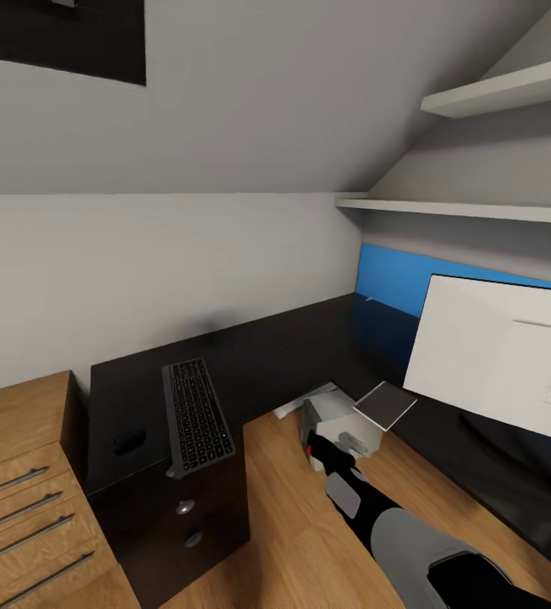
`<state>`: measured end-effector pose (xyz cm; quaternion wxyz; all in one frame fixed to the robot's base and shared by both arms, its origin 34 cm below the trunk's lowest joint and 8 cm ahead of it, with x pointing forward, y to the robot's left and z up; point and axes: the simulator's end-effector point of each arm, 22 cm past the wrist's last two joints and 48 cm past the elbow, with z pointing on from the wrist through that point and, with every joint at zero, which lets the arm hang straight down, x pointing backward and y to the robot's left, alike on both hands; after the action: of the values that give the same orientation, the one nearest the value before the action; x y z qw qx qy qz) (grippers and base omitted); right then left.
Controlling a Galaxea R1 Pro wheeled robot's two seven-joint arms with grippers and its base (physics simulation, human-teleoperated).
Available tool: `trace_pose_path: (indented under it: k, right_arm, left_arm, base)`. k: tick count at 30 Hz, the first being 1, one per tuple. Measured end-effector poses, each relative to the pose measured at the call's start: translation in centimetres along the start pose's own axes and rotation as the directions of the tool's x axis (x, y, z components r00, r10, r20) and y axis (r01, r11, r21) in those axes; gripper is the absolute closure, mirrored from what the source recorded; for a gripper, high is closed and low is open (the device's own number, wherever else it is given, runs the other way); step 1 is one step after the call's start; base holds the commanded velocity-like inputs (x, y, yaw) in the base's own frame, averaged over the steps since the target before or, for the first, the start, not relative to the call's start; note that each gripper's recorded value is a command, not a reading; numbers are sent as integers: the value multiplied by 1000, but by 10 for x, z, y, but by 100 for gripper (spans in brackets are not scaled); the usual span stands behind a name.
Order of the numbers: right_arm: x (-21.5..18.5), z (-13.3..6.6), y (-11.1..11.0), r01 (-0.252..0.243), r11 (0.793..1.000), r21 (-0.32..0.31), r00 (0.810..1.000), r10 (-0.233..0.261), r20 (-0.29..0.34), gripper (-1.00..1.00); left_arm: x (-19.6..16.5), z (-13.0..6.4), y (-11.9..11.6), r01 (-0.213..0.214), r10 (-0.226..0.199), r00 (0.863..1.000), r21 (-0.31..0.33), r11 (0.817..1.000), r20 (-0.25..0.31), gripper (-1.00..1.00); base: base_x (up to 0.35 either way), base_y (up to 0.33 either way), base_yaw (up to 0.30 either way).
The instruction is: In the bedroom, organize the workspace by keeping the computer under the desk, ensuring the monitor is on the desk, placing the keyboard on the desk next to the monitor, placing the mouse on the desk next to the keyboard, moving the folder from the swivel chair onto the desk next to the mouse, stacking the notebook on top of the folder with the pen on top of the notebook, and positioning the swivel chair next to the desk.
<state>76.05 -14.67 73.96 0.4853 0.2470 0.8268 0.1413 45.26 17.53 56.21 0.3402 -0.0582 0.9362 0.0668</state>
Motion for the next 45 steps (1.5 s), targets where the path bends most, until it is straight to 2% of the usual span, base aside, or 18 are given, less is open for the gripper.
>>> trace_pose_path:
  k: [2,5,8,12,18,20,21,25,29,30,32,33,35,39,45]
  right_arm:
    - [3,1,4,-90,996,-26,996,90,-6,-100]
    - [7,3,10,-119,991,-65,993,118,-10,-100]
    - [11,5,12,-126,988,-92,992,126,-11,-100]
    - [7,9,3,-125,985,-121,992,126,1,-100]
    - [12,14,-3,-120,984,-135,992,122,8,-100]
    - [11,15,-5,-114,984,-137,993,119,24,-100]
    - [6,15,-6,-109,985,-137,991,118,60,-100]
    - [-13,15,-13,-103,986,-132,976,126,176,-100]
    - [-21,16,-22,-120,986,-120,961,146,236,-100]
    - [-23,16,-27,-142,984,-109,955,165,248,-100]
    - [-22,18,-32,-158,982,-103,951,179,253,-100]
    - [-23,19,-45,-242,967,-76,931,254,263,-100]
    - [-21,20,-52,-283,957,-66,919,290,267,-100]
    - [-17,23,-58,-309,949,-64,909,314,274,-100]
    - [-13,26,-60,-310,947,-87,903,321,287,-100]
  left_arm:
    - [-10,1,-5,18,-18,1000,10,1000,23,-100]
    - [-12,4,-7,25,-26,999,13,1000,31,-100]
    - [-9,8,-8,27,-27,999,13,1000,33,-100]
    - [-5,13,-9,28,-28,999,14,1000,35,-100]
    - [2,20,-10,28,-28,999,15,1000,36,-100]
    - [4,23,-10,27,-28,999,14,1000,36,-100]
    - [5,24,-10,28,-28,999,14,1000,38,-100]
    - [6,29,-11,37,-38,998,15,999,54,-100]
    - [2,34,-12,56,-57,995,21,998,83,-100]
    - [-1,35,-12,66,-68,993,23,998,101,-100]
    - [-1,37,-11,71,-73,991,24,997,110,-100]
    - [-9,38,-10,89,-92,986,28,996,141,-100]
    - [-9,40,-10,95,-99,984,29,995,150,-100]
    - [-6,45,-11,99,-102,983,30,995,155,-100]
    - [2,53,-11,100,-103,982,30,995,157,-100]
  base:
    - [0,0,0]
    - [0,0,0]
    - [0,0,0]
    - [0,0,0]
    - [0,0,0]
    - [0,0,0]
    - [0,0,0]
    - [0,0,0]
    - [0,0,0]
    - [0,0,0]
    - [0,0,0]
    - [0,0,0]
    - [0,0,0]
    - [0,0,0]
    - [0,0,0]
